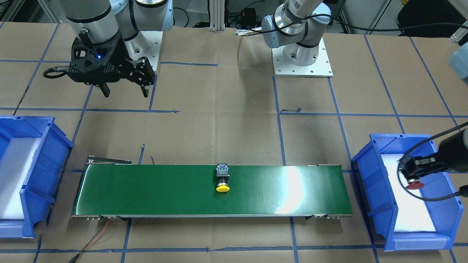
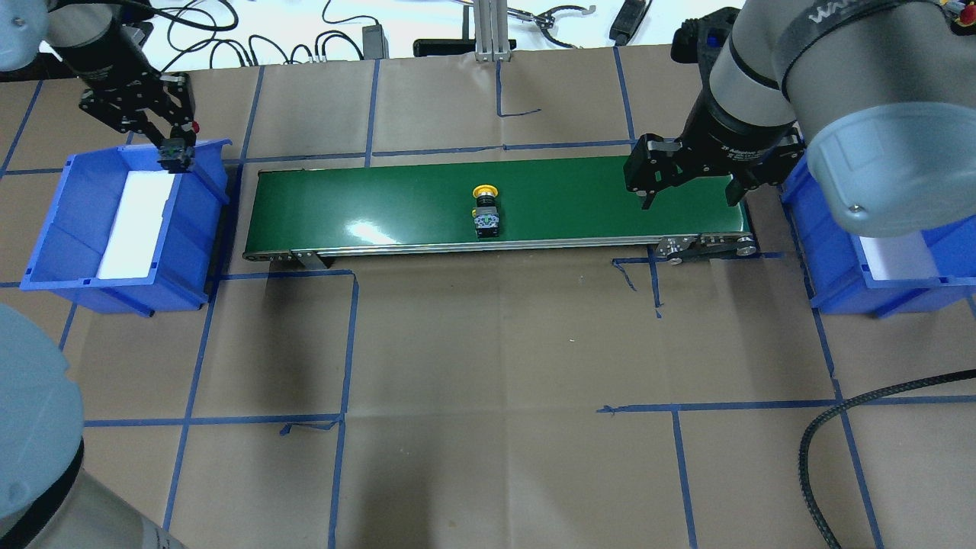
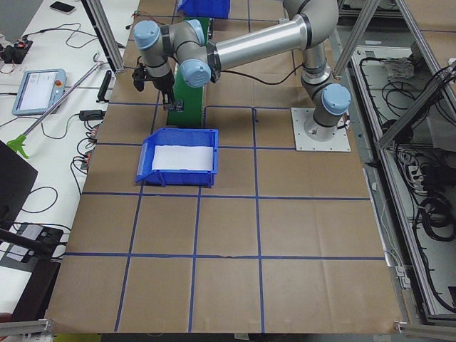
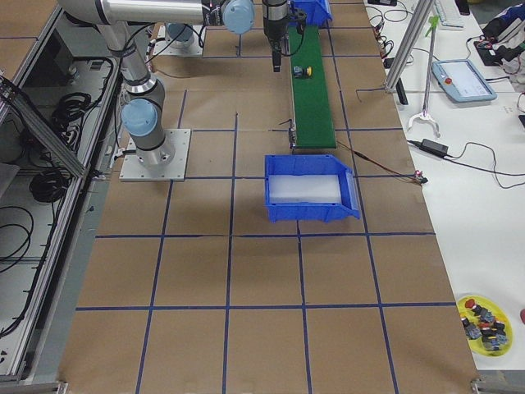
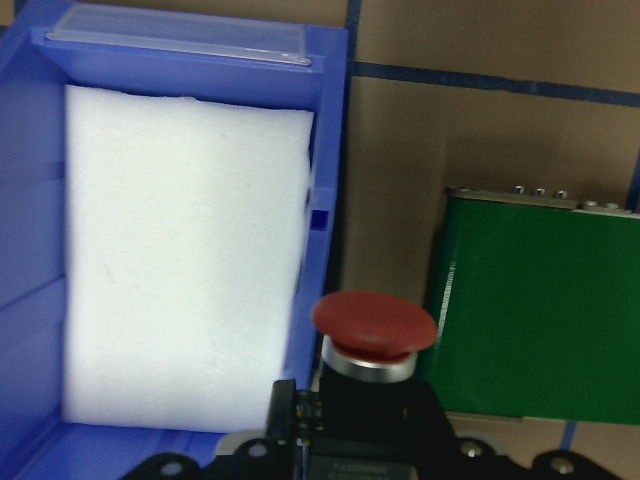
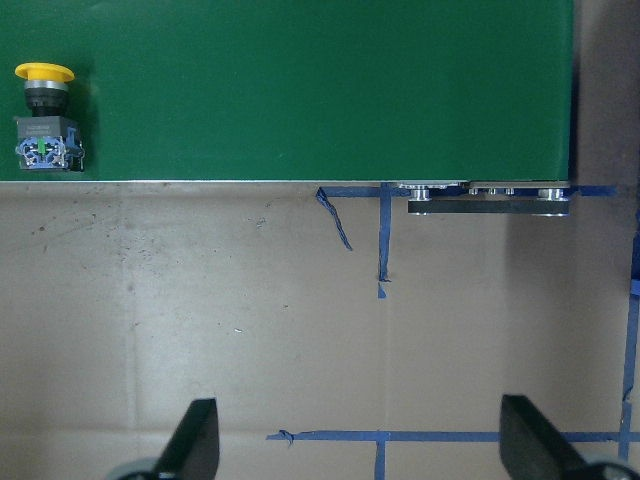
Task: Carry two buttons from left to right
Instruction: 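Carry the red button onto the conveyor and release it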
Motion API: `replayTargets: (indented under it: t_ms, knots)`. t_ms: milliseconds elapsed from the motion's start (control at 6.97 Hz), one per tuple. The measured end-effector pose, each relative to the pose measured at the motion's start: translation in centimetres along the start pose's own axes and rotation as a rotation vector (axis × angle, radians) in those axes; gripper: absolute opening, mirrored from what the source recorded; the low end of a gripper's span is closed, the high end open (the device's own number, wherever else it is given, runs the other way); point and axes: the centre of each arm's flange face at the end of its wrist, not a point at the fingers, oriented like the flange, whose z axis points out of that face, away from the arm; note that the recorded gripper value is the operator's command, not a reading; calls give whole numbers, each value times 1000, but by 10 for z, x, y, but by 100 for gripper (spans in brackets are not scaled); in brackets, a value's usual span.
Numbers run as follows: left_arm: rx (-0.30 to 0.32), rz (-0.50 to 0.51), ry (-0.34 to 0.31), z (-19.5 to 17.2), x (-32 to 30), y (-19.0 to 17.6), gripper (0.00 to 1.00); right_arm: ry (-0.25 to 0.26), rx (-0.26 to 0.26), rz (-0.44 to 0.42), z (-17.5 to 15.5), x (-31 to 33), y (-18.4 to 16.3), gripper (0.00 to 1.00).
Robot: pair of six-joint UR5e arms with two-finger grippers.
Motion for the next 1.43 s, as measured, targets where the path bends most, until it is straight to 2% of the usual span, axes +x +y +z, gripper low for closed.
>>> replayTargets:
  t_ms: [287,717,861,1004,1435]
  knots:
    - [-14,-42,-9,38,56,9,10,2,-3,0,1,0,0,100]
    - [47,-31,-21,104,94,20,11,2,-10,0,3,0,1,100]
    - [52,-23,-22,120,99,24,29,2,-8,-4,3,0,0,100]
    - [51,-18,-23,128,100,28,99,1,-3,-8,2,0,0,100]
    - [77,-17,-23,114,101,29,100,1,-6,-7,2,0,0,100]
